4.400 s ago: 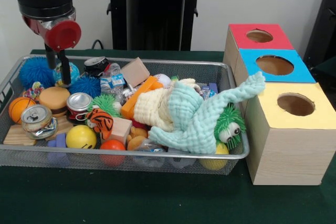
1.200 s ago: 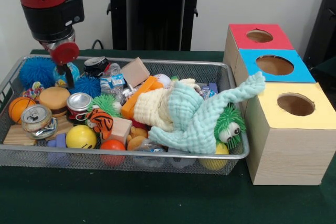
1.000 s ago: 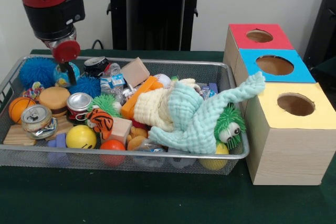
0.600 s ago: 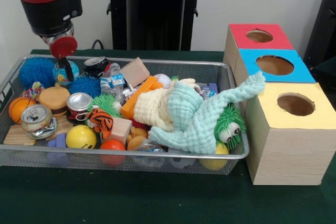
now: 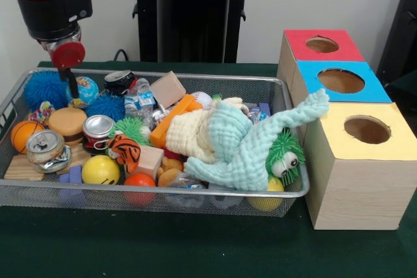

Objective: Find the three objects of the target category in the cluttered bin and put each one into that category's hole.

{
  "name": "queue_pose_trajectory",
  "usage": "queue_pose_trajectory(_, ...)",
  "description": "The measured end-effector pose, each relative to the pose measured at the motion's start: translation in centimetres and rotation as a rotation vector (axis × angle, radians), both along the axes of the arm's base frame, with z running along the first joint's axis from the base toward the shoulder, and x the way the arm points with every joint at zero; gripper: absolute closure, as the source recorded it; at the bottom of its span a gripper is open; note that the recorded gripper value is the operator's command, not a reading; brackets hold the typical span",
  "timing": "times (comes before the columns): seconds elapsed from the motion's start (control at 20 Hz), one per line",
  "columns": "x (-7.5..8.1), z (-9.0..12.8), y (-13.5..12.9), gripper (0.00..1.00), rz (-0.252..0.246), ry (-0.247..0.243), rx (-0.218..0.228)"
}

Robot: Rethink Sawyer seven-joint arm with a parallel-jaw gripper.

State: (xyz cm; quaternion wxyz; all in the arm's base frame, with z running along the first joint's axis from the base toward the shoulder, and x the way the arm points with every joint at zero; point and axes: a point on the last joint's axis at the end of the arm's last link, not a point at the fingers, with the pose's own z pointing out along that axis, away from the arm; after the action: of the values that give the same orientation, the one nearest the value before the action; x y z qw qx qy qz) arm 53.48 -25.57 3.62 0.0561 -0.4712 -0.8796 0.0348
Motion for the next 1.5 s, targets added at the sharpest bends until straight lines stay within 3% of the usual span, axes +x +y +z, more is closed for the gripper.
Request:
queue_pose_trajectory(0.25, 0.0, -0.1, -1.8, 0.00, 0.054, -0.003, -0.054)
queue_pose_trajectory(0.9, -1.2, -2.1, -9.5, 0.00, 0.040, -0.010, -0.126)
queue_pose_trajectory(1.5, -0.7, -4.3, -9.1, 0.00, 0.070, -0.017, -0.132)
